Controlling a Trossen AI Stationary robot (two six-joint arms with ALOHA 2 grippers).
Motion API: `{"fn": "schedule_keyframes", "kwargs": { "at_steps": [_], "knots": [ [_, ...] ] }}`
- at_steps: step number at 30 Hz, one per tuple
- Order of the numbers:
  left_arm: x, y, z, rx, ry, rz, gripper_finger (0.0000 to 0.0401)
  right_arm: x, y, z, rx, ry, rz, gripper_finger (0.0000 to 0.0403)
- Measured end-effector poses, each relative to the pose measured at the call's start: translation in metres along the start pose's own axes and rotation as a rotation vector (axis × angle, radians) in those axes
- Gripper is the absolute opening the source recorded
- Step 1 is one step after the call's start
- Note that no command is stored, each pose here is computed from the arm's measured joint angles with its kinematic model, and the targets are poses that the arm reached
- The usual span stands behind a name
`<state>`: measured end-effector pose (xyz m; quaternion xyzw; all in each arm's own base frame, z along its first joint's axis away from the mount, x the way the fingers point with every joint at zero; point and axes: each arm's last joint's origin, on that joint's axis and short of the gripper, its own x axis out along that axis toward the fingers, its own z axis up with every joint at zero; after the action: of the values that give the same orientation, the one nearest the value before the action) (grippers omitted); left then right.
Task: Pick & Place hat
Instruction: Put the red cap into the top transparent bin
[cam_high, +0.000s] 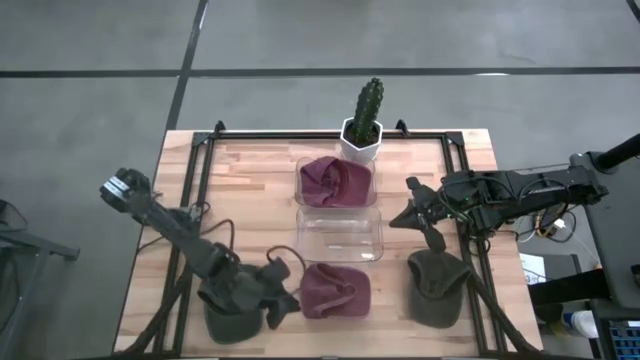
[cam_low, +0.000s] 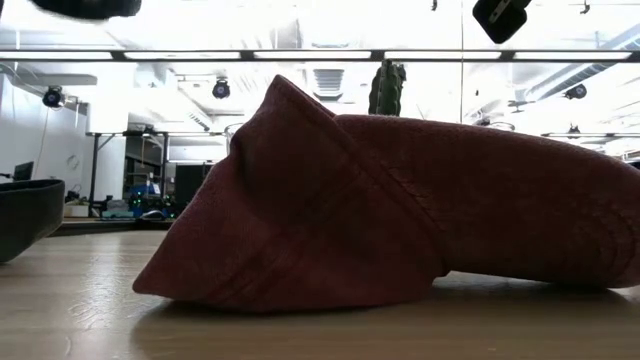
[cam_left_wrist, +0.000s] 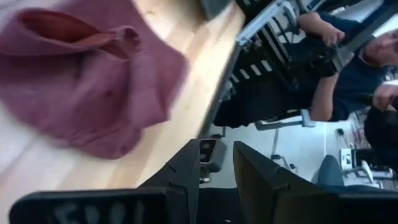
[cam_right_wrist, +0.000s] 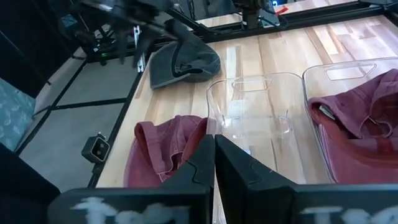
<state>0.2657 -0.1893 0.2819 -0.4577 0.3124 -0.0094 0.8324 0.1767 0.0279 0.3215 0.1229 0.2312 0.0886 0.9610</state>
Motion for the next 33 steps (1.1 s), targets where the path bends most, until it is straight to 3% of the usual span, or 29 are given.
{"fn": "schedule_keyframes", "kwargs": {
  "at_steps": [6, 10, 23, 28, 33],
  "knots": [
    [0.026, -0.019, -0.005, 0.07, 0.04, 0.095, 0.009, 0.0, 0.0, 0.0, 0.019, 0.0, 0.003, 0.0009],
    [0.039, -0.031, -0.004, 0.033, 0.05, 0.136, 0.009, 0.0, 0.0, 0.0, 0.019, -0.001, 0.003, 0.0009],
    [0.081, -0.047, -0.008, -0.466, -0.147, 0.165, 0.009, 0.0, 0.0, -0.001, -0.005, 0.012, 0.004, 0.0009],
    [0.092, -0.058, -0.008, -0.455, -0.248, 0.146, 0.009, 0.0, -0.001, -0.004, -0.038, 0.044, 0.0, 0.0008],
    [0.107, -0.073, -0.007, -0.28, -0.252, 0.139, 0.009, 0.0, -0.001, -0.005, -0.055, 0.053, -0.002, 0.0009]
  ]
}}
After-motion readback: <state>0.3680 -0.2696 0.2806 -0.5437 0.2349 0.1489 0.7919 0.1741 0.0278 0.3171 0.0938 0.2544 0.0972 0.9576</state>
